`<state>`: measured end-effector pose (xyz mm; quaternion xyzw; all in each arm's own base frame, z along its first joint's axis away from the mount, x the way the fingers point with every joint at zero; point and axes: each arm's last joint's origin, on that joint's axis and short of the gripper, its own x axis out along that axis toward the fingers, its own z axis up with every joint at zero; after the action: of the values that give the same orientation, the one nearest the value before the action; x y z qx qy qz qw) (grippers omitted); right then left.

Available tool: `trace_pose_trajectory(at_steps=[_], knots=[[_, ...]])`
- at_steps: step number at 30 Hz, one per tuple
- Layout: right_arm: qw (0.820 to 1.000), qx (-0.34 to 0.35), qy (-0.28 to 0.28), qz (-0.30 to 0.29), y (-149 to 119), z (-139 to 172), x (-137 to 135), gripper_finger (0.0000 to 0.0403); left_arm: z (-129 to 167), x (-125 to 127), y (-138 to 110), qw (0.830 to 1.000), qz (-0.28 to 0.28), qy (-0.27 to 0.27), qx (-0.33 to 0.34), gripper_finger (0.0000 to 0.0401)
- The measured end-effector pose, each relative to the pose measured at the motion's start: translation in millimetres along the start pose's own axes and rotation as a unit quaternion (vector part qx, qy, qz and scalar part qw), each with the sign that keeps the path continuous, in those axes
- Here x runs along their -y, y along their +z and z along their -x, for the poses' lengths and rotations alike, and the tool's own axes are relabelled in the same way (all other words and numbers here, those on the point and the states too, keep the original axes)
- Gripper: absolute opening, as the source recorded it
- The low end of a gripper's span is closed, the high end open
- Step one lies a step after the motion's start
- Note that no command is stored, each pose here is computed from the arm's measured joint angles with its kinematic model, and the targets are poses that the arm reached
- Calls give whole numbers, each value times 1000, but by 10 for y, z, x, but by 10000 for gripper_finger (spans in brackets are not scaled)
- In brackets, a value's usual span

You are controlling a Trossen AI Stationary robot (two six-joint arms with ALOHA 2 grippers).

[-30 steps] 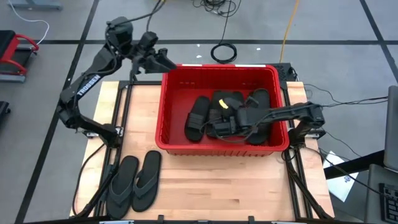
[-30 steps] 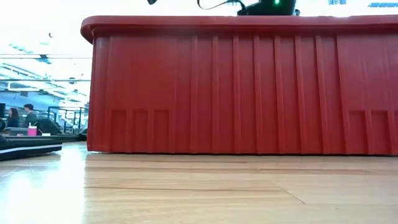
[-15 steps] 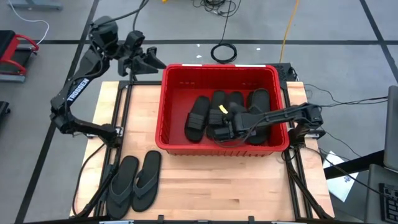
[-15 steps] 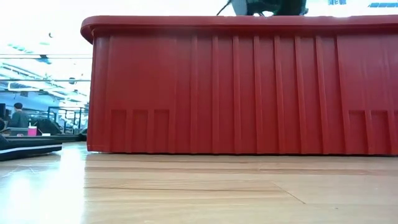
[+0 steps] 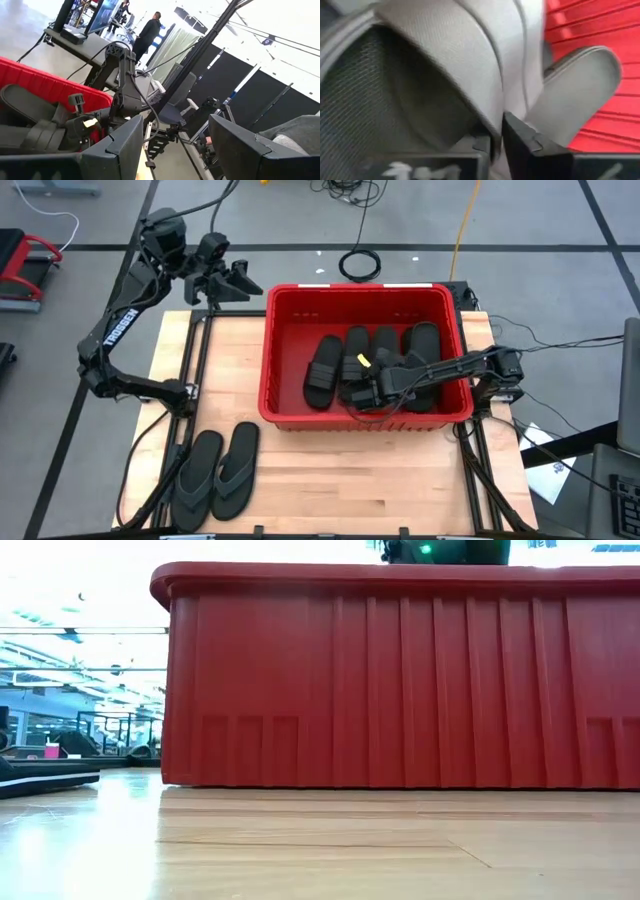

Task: Pick and place slides into bin
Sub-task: Put the black slide into the red container

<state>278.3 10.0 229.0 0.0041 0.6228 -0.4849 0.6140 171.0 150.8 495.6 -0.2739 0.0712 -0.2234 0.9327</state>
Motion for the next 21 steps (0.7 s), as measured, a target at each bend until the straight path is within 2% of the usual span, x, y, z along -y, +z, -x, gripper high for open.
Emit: trace_pose_trajectory(at_steps=[4, 12, 16, 21], knots=[[999, 4, 38, -5, 11, 47, 38, 69, 0, -7, -12, 1000, 8, 1, -2, 223], [996, 37, 68, -36, -28, 199, 287, 151, 0, -8, -14, 1000, 10, 2, -2, 223], [993, 54, 82, -58, -54, 271, 433, 168, 0, -8, -14, 1000, 8, 2, -2, 223], [989, 58, 109, -80, -95, 337, 572, 170, 0, -8, -14, 1000, 8, 2, -2, 223]])
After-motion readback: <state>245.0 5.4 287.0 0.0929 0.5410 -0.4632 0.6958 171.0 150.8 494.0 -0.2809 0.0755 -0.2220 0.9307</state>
